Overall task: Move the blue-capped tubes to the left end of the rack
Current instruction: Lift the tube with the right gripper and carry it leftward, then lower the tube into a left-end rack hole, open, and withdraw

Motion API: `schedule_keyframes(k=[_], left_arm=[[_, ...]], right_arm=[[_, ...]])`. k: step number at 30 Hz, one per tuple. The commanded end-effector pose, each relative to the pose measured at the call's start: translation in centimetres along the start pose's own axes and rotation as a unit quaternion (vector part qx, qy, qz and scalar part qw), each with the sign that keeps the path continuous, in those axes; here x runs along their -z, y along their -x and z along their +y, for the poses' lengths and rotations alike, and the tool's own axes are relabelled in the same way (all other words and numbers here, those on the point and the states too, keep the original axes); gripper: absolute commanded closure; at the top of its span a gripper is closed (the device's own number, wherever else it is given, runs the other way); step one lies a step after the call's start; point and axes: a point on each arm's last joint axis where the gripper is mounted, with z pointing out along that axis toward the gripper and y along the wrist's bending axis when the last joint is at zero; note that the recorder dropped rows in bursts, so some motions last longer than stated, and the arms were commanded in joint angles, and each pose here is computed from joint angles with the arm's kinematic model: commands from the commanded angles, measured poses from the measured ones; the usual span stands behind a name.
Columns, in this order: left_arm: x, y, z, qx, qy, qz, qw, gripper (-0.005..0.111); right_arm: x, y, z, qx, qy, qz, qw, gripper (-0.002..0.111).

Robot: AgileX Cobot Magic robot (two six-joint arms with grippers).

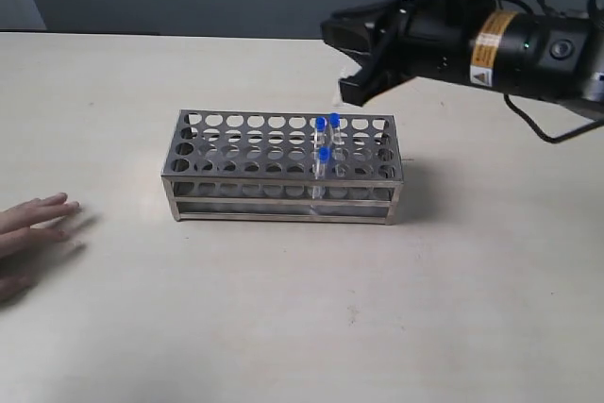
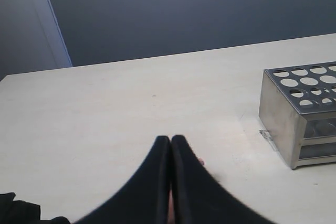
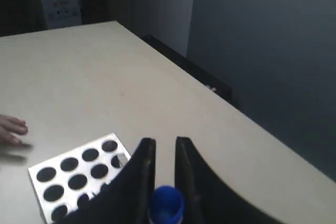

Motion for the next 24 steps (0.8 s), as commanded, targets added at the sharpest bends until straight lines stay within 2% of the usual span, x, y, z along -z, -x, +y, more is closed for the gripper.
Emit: schedule_keyframes(k=[1,6,12,17,24], left_arm=[[0.0,0.2,0.0,0.003,-0.003,-0.004,1.0,0.106],[0.0,0.2,0.0,0.003,-0.003,-0.004,1.0,0.106],[0.0,0.2,0.0,0.003,-0.003,-0.004,1.0,0.106],[0.0,0.2,0.0,0.003,-0.003,-0.004,1.0,0.106],[0.0,0.2,0.0,0.003,-0.003,-0.004,1.0,0.106]], right_arm=[[-3.1,2.4,1.7,0.024,0.015,-0.003,1.0,0.108],[-8.7,2.8,4.3,0.04,0.053,0.006,0.998,0.108],[-13.5,1.8,4.5,0.034,0.052,0.021,0.998,0.108],[-15.7,0.7,4.3,0.017,0.05,0.03,0.998,0.108],[-17.8,-1.0,6.1,0.01,0.074,0.042,0.996,0.108]])
